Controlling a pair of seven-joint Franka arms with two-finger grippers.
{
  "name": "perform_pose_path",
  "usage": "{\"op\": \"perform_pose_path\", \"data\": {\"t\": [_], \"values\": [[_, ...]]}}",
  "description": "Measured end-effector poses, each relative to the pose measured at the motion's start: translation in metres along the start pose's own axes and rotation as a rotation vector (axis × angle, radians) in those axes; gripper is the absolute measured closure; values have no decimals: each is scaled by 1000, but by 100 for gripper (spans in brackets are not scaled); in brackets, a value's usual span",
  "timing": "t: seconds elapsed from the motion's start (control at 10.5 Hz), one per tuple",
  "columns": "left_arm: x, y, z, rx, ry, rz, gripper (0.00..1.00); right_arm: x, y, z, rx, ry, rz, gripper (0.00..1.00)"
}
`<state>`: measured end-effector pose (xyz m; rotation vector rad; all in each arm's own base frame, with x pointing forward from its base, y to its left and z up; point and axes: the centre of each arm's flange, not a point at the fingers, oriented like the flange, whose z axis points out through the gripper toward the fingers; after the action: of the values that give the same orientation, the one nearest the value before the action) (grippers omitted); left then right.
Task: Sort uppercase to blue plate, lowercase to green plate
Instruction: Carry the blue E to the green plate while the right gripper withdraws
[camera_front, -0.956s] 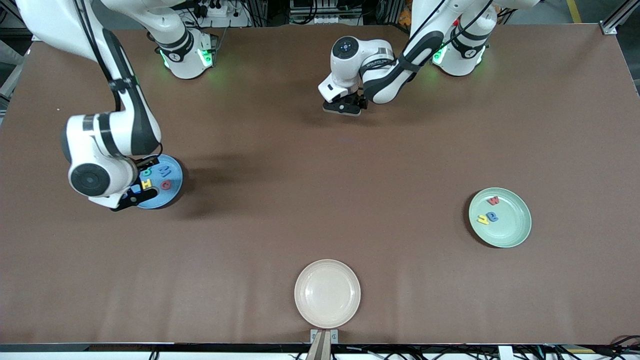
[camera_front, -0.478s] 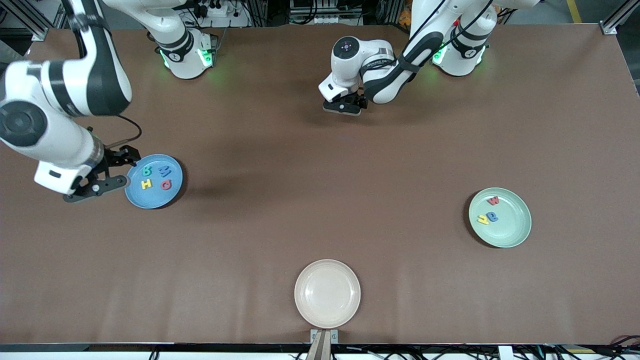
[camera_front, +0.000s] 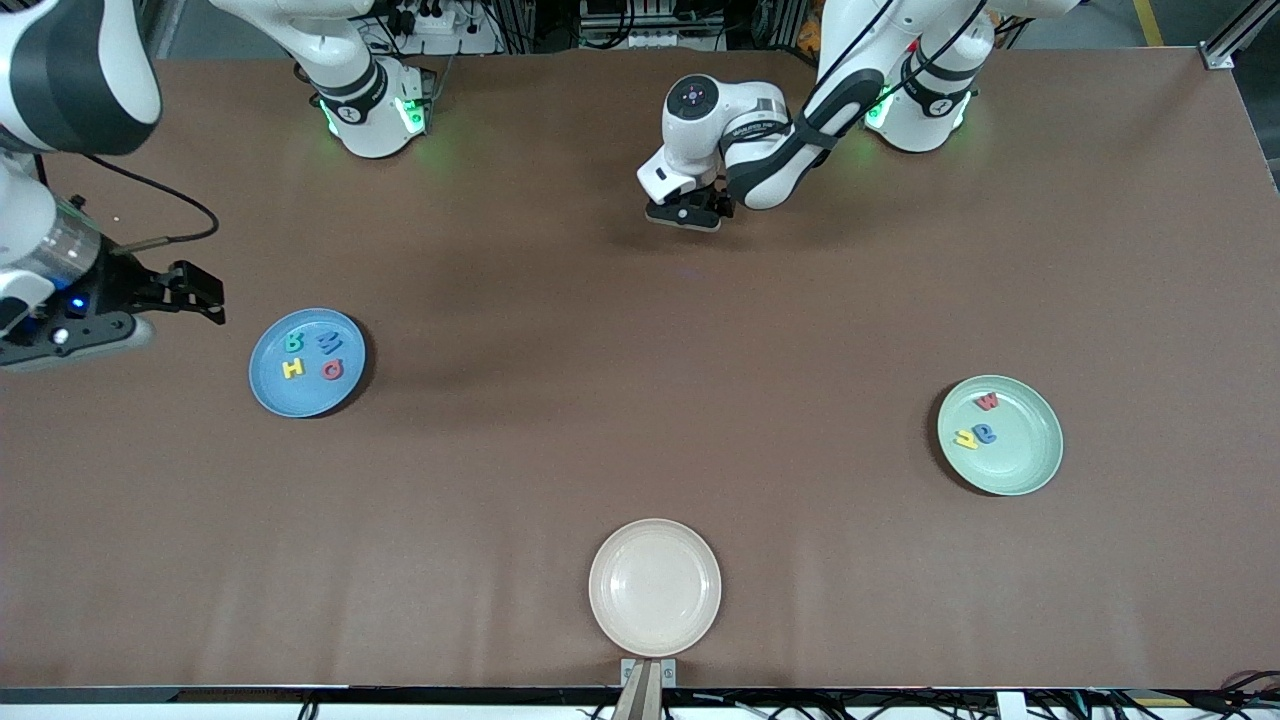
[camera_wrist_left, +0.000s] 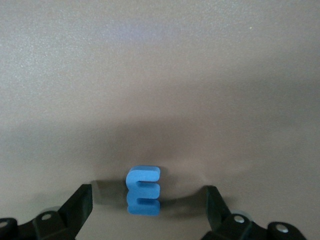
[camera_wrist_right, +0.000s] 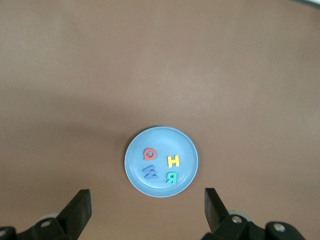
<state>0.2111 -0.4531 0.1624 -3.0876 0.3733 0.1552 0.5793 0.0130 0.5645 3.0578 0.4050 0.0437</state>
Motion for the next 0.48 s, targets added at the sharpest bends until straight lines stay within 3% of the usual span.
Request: {"op": "perform_pose_path", "data": {"t": [0.29, 0.48], "values": [[1, 3, -4, -10, 9, 2, 42, -3, 1, -34, -15, 57, 6, 0], [1, 4, -6, -12, 12, -2, 64, -9, -1, -40, -9, 28, 76, 0]]}}
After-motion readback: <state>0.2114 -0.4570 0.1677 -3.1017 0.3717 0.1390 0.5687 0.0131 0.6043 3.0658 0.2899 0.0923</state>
